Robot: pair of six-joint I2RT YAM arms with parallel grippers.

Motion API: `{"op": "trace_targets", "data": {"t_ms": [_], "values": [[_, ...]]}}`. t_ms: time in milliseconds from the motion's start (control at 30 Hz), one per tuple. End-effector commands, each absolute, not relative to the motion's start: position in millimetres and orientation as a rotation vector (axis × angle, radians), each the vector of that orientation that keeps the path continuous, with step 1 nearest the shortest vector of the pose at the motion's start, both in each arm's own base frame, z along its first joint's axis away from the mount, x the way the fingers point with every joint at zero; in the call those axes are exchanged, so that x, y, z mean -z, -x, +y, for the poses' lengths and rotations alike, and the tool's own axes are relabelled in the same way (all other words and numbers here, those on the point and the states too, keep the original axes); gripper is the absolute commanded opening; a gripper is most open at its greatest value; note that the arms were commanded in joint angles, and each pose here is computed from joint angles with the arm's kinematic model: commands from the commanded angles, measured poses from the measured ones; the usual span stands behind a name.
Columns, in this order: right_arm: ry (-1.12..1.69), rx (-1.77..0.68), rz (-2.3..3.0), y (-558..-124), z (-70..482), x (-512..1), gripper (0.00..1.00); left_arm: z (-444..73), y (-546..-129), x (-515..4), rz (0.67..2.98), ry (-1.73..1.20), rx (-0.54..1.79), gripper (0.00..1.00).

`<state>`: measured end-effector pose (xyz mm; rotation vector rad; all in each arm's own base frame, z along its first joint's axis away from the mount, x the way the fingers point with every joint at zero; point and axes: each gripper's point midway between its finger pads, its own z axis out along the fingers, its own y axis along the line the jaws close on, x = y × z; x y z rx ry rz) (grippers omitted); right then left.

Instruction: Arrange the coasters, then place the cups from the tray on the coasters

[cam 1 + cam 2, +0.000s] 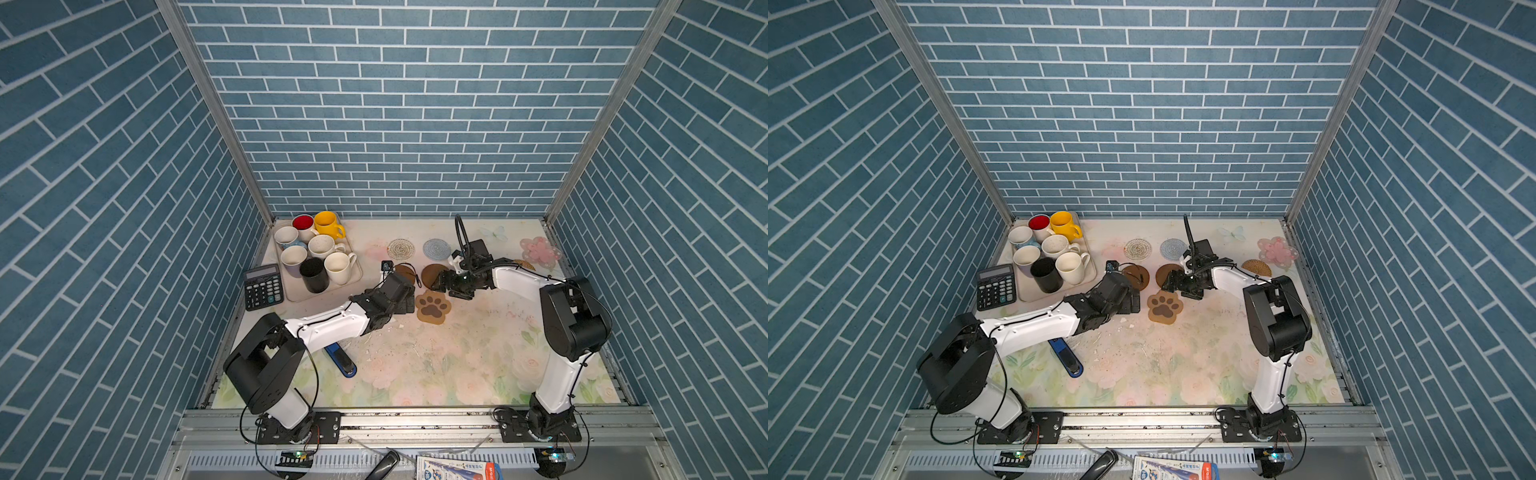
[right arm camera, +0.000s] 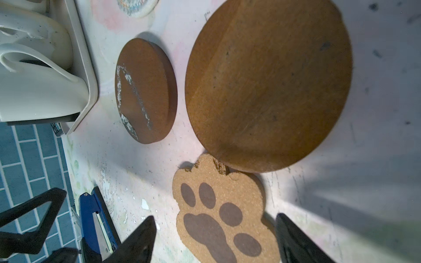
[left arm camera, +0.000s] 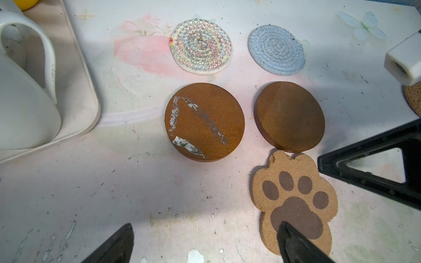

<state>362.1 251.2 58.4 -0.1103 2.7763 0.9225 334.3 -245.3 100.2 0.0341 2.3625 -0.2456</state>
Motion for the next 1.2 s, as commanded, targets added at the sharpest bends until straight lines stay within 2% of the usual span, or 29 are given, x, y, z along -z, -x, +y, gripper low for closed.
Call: {"op": "trace_targets", "data": {"t_ms": [0,567,1167], "values": [[0.172,-0.951,2.768,-367.0,259.6,-58.0,0.82,-246.4,-338.9,-103.5,2.359,-0.038,0.243,0.99],[0.239,-0.972,2.806,-338.8,281.0,-45.4,0.82,-238.9,-328.4,-108.3,2.356,0.0,0.282,0.99],[0.274,-1.06,2.809,-280.2,329.5,-43.9,0.79,-205.1,-284.8,-97.6,2.419,0.026,0.296,0.99]]}}
